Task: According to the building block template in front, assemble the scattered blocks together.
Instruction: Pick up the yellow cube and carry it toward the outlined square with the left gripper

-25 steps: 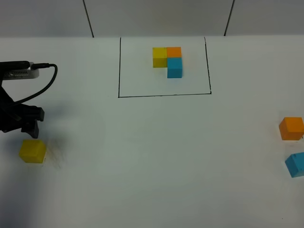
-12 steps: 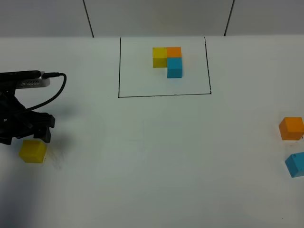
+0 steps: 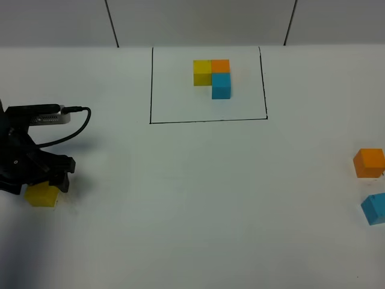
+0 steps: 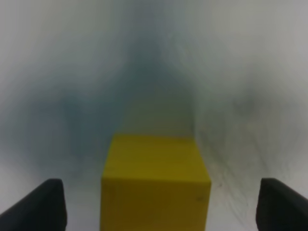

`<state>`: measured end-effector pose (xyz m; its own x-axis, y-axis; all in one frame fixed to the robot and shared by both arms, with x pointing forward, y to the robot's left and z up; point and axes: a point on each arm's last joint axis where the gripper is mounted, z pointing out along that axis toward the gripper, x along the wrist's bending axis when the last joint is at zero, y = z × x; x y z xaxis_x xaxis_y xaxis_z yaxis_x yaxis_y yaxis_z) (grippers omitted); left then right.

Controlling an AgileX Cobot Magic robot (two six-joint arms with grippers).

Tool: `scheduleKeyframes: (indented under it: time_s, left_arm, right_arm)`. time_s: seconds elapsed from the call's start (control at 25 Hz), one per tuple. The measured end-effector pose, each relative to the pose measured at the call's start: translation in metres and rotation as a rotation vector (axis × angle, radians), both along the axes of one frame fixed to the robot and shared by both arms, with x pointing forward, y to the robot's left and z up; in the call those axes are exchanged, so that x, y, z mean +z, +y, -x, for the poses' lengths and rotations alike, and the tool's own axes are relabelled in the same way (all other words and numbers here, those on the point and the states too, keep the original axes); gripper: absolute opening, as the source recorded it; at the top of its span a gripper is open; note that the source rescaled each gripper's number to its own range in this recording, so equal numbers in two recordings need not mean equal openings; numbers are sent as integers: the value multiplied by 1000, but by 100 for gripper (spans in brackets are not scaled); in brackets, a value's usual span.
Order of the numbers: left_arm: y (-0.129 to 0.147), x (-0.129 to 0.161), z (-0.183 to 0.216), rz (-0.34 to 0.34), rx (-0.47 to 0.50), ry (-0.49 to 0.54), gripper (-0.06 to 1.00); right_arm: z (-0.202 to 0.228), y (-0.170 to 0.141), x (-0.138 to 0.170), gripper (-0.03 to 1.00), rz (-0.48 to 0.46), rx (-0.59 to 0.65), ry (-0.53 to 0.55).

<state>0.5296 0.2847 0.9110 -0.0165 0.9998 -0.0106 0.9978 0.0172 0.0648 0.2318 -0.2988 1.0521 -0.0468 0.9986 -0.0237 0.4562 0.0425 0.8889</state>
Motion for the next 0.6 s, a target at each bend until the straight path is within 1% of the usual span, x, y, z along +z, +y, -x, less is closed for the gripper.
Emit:
scheduleKeyframes:
  time_s: [0.2,0.28,0.36,0.44,0.48,0.56,0.6]
  left_arm:
    - [0,-11,-2,-1,0,22,68]
    - [0,-13,-2,-2,0,29,62]
    - [0,-14,-2,-3,-2,32,42]
    - [0,-14,-2,-8,-8,33,8]
    - [1,-14,-1,-18,-26,34,1]
    - [2,-14,-2,-26,-66,34,0]
    - [1,-12,-4,-28,-105,30,0]
  right_arm:
    - [0,0,0,0,0,0,0]
    - [0,0,0,0,0,0,0]
    - [0,0,0,0,0,0,0]
    - [0,0,0,0,0,0,0]
    - [0,0,0,0,0,0,0]
    - [0,0,0,0,0,0,0]
    - [0,0,0,0,0,0,0]
